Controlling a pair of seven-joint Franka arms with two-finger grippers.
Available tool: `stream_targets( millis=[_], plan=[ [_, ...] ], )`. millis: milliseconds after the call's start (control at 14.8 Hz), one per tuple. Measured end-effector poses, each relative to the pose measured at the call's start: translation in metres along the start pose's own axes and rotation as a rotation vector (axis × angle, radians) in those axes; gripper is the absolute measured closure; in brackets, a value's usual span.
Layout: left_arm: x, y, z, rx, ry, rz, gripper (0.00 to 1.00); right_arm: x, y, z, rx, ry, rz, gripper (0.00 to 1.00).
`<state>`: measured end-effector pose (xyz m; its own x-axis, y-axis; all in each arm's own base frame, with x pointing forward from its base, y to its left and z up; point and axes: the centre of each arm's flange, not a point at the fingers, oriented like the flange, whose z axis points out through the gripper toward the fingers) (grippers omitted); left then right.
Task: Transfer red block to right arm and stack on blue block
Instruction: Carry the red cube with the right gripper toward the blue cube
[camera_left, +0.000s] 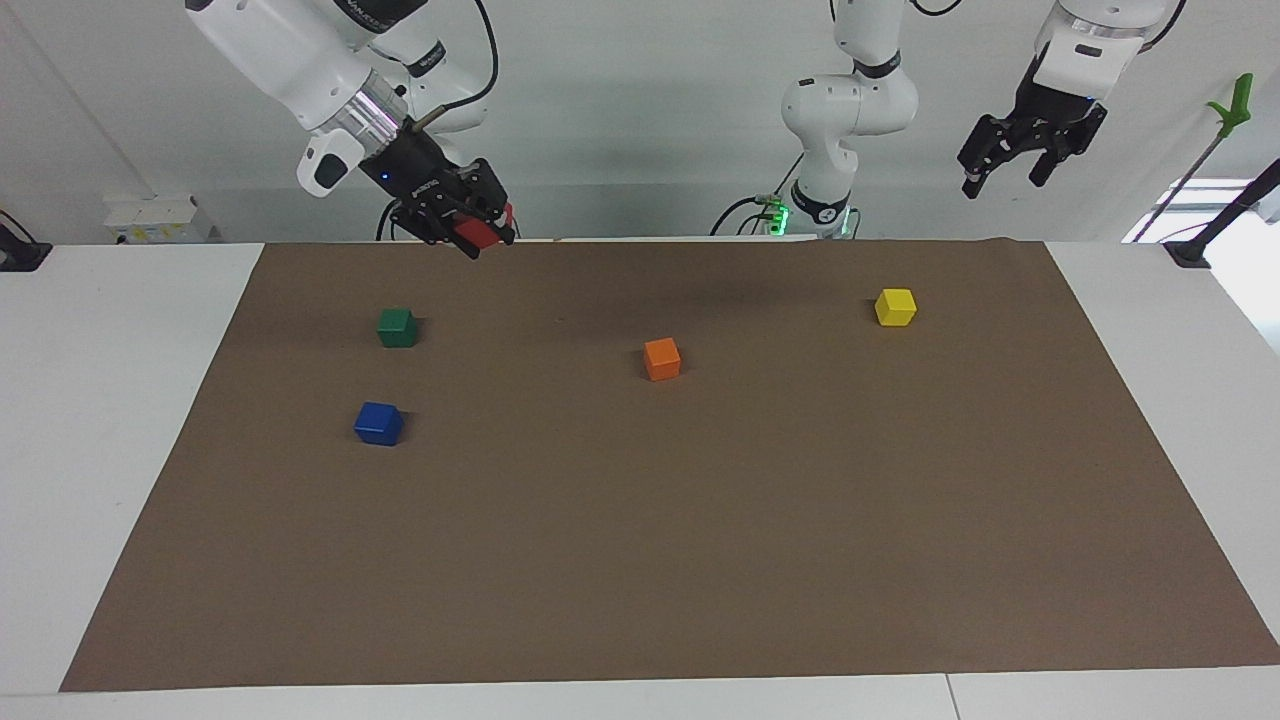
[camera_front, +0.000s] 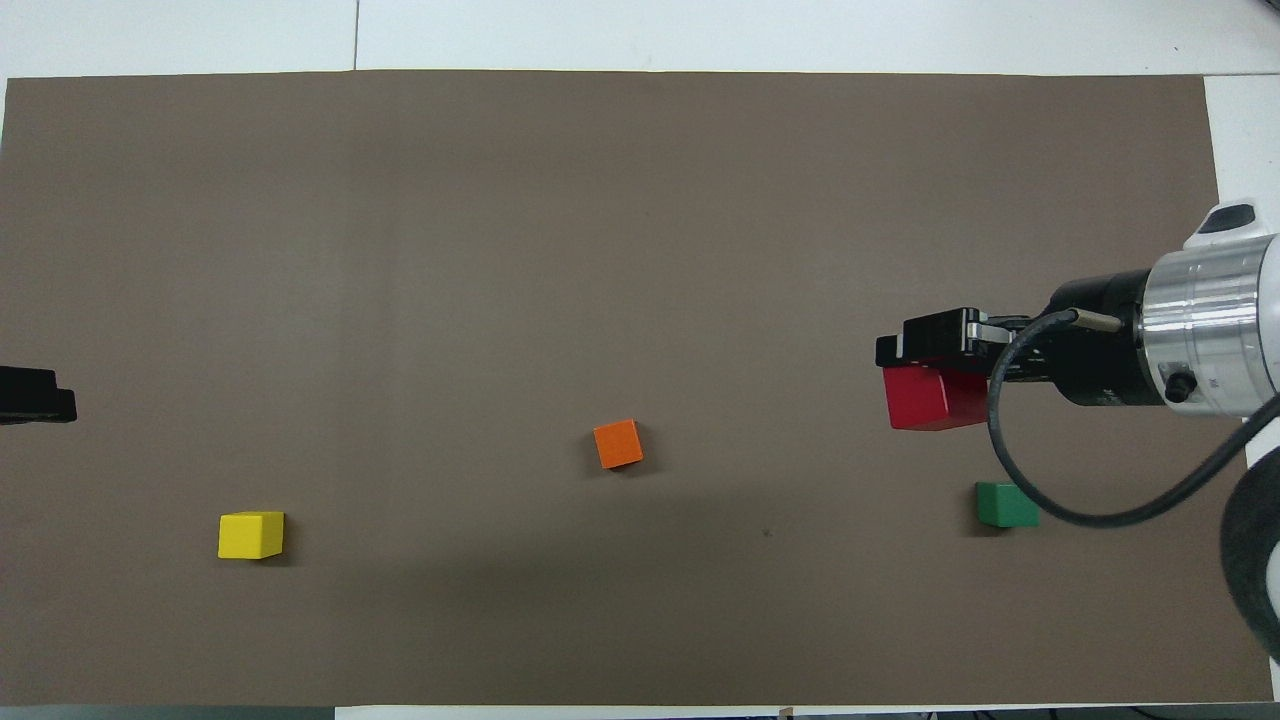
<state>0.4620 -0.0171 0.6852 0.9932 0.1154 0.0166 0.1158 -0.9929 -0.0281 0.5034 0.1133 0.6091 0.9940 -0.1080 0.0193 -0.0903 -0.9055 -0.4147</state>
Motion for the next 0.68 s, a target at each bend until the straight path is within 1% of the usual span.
stream_targets(
  millis=[136,339,475,678],
  plan=[
    [-0.001,0.000,0.001,0.001,-0.001,0.005,0.00,0.004,0.012,0.001,-0.134,0.022,-0.028,0.44],
    [0.005,0.001,0.012,0.003,-0.012,0.011,0.00,0.013,0.033,0.006,-0.297,0.034,-0.052,0.44],
    [0.018,0.004,0.027,0.005,-0.022,0.013,0.00,0.021,0.046,0.021,-0.367,0.013,-0.053,0.44],
    [0.044,0.010,0.058,0.013,-0.064,0.016,0.00,0.038,0.077,0.053,-0.415,-0.023,-0.004,0.44]
  ],
)
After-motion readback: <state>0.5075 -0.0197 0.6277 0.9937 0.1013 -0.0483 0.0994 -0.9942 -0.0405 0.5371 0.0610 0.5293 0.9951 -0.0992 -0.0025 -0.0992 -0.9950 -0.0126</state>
